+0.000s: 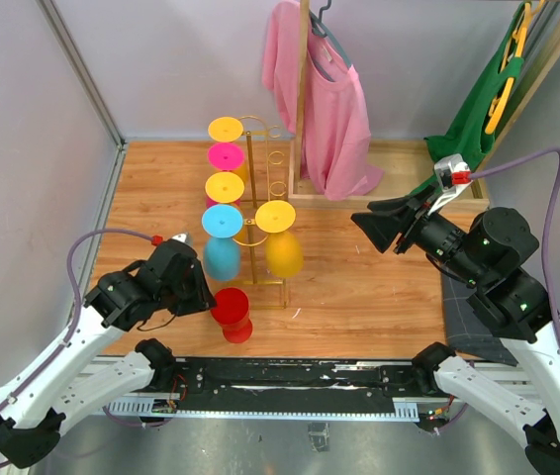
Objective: Place the wine glass upside down on the wine glass rack
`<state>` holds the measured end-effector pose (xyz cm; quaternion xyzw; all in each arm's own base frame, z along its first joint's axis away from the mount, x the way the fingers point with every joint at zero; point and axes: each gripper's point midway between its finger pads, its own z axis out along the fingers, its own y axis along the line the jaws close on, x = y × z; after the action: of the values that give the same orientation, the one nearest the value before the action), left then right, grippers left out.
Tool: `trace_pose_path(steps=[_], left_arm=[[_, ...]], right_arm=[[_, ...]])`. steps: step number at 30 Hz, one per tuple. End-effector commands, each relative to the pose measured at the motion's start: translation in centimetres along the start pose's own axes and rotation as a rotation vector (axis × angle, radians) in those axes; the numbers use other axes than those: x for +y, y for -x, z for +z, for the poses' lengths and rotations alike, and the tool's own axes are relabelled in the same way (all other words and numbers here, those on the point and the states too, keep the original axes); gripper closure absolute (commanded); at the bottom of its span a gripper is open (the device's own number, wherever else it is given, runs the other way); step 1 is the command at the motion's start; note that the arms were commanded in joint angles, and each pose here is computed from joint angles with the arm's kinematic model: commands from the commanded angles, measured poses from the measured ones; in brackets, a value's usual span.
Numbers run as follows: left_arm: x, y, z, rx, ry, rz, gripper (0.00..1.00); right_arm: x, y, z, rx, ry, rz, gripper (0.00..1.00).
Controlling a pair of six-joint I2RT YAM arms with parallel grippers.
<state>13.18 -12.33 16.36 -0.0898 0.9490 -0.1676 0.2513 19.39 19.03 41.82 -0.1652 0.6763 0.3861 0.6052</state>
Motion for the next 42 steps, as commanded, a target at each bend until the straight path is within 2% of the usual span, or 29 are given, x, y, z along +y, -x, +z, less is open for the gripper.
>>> trace_pose_path(steps=[1, 13, 19, 24, 31, 39, 42], left_arm=[[0.2, -0.3, 0.3, 0.0, -0.002, 0.016, 0.65], [0.8, -0.8, 0.6, 0.0, 0.003, -0.004, 0.76], [0.8, -0.8, 0.4, -0.007, -0.002, -0.006, 0.93], [0.7, -0.8, 0.3, -0.006, -0.011, -0.009, 1.0], [-0.8, -0.8, -0.6, 0.01, -0.086, 0.023, 1.0], [-4.2, -0.6, -3.8, 0.042, -0.274, 0.088, 1.0], [-6.3, -0.5, -5.5, 0.047, -0.39, 0.102, 1.0]], right_arm=[[-0.2, 0.6, 0.1, -0.031, -0.003, -0.003, 0.48], [-0.2, 0.6, 0.1, -0.035, -0.006, -0.001, 0.48], [-0.2, 0.7, 0.0, -0.037, -0.004, 0.001, 0.48], [-0.1, 0.8, -0.1, -0.041, -0.003, 0.001, 0.48], [-0.1, 1.0, -0.2, -0.047, -0.005, 0.003, 0.48], [0.0, 1.2, -0.1, -0.049, -0.002, 0.0, 0.48], [0.1, 1.3, 0.0, -0.049, -0.001, -0.001, 0.48]])
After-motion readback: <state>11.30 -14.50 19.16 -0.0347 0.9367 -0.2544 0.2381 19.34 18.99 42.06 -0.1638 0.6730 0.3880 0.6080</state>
